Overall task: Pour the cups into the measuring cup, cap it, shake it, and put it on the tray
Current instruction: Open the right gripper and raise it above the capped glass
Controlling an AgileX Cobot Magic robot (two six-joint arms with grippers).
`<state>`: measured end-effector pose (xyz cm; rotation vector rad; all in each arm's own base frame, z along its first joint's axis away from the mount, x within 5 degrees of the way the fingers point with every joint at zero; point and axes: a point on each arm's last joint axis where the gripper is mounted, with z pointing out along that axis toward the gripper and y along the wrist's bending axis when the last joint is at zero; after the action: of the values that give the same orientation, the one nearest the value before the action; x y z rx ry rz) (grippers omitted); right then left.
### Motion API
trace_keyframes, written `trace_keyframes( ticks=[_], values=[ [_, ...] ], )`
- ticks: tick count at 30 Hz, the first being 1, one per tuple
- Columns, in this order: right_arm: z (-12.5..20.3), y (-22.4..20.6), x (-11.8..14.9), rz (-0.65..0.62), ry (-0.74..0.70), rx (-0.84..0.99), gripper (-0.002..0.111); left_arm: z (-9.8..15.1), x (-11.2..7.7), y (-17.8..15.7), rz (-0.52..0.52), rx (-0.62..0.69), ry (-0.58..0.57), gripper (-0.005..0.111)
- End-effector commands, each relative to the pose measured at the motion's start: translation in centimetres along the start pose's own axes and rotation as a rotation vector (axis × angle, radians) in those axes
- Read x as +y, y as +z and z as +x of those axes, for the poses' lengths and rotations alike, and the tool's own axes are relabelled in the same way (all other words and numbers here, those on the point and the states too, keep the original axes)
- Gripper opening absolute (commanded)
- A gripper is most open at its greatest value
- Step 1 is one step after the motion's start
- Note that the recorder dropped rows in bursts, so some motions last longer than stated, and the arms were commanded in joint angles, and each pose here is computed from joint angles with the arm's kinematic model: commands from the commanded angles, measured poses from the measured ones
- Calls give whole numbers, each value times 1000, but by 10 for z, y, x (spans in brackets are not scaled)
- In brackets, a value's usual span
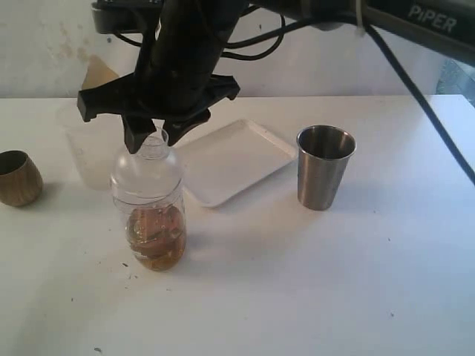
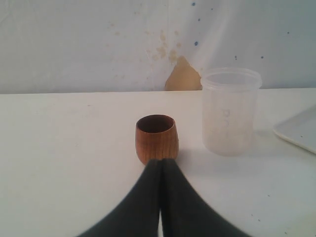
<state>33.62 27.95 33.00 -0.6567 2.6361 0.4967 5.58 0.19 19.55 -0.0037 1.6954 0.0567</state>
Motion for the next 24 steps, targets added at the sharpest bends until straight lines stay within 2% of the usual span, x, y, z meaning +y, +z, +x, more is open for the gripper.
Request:
trace_keyframes(
  ticks=[1, 4, 7, 11, 12, 14, 15, 16, 17, 24],
  values=[
    [-3, -3, 1, -3, -8, -28, 49, 1, 0, 0, -3, -9, 1, 0],
    [-3, -3, 1, -8, -25, -25, 57, 1, 0, 0, -3, -9, 1, 0],
    [-3, -5, 2, -15, -36, -31, 57, 1, 0, 0, -3, -9, 1, 0],
    [-6, -31, 6, -17, -62, -91, 57, 1, 0, 0, -3, -9, 1, 0],
    [-6, -41, 7, -13, -69, -111, 54, 1, 0, 0, -3, -9, 1, 0],
    [-4, -52, 5, 29, -88, -117, 41, 1, 0, 0, -3, -9, 1, 0],
    [-3, -55, 0, 86, -105, -107, 25, 1, 0, 0, -3, -9, 1, 0],
    [-2, -56, -4, 128, -110, -95, 17, 1, 0, 0, -3, -9, 1, 0],
    [-1, -56, -8, 178, -112, -90, 3, 1, 0, 0, -3, -9, 1, 0],
    [3, -17, -14, 171, -77, 12, 0, 1, 0, 0, -3, -9, 1, 0]
  ],
)
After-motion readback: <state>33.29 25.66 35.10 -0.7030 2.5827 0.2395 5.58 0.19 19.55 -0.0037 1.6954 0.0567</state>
